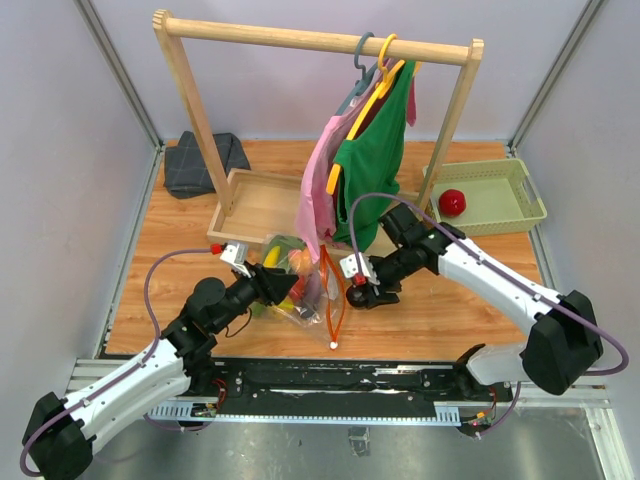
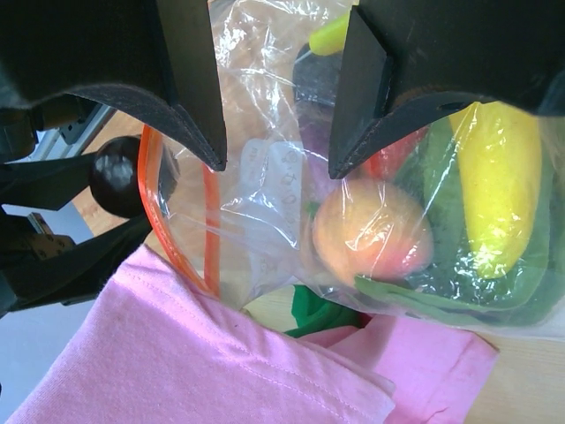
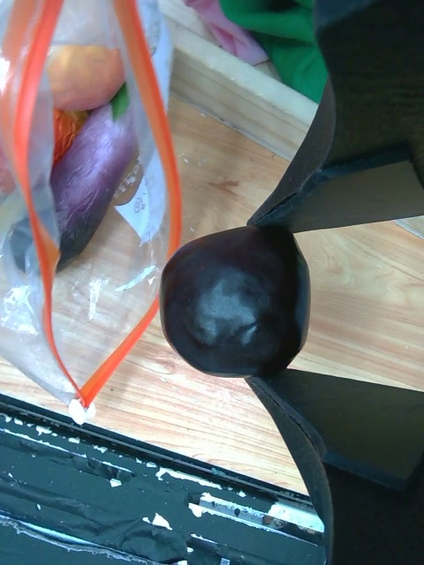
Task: Open the zip-top bag and remove the fake food
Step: Pick up the fake fruit from the zipper food storage bag, then place the fake fruit in the bin.
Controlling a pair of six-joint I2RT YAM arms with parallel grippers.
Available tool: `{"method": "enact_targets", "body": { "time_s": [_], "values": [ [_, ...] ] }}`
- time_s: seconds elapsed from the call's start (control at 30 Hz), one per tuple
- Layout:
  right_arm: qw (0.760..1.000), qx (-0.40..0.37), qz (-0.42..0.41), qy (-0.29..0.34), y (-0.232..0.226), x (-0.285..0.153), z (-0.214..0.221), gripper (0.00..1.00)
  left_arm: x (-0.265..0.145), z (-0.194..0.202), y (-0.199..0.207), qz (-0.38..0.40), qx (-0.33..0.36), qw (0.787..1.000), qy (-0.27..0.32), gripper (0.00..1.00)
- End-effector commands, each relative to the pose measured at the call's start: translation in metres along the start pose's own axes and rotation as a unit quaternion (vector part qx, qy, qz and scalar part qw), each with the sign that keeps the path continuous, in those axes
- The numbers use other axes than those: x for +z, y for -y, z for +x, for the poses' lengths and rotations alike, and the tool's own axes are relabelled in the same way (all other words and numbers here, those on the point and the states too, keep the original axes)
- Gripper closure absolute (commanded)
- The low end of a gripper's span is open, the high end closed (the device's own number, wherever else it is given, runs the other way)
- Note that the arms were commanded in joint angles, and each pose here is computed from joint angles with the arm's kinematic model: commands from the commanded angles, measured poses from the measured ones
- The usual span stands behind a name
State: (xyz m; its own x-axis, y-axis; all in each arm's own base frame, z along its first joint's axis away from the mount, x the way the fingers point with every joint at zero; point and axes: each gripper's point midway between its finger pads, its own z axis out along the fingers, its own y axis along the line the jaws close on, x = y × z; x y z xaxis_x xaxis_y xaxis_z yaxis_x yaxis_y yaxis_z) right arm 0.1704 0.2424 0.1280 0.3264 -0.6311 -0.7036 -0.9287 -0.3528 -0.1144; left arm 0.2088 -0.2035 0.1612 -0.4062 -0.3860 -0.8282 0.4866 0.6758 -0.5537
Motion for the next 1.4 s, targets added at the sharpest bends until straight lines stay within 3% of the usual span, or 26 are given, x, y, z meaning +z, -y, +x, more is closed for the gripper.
{"method": "enact_targets", "body": {
  "time_s": [0.0, 0.73, 1.37],
  "values": [
    [1.0, 0.001, 0.011, 0.018, 0.003, -0.024, -0.006, 0.54, 0.002, -0.02, 0.007, 0.002, 0.01, 1.0, 0.028, 0.46],
    [0.984, 0.098, 0.142, 0.044, 0.025, -0.116, 0.04, 0.53, 0.002, -0.016, 0.0, -0.011, 0.016, 0.999, 0.028, 0.46],
    [0.936, 0.215, 0.273, 0.052, 0.04, -0.182, 0.095, 0.52, -0.002, -0.016, -0.005, -0.016, 0.017, 0.999, 0.039, 0.46]
  ]
}}
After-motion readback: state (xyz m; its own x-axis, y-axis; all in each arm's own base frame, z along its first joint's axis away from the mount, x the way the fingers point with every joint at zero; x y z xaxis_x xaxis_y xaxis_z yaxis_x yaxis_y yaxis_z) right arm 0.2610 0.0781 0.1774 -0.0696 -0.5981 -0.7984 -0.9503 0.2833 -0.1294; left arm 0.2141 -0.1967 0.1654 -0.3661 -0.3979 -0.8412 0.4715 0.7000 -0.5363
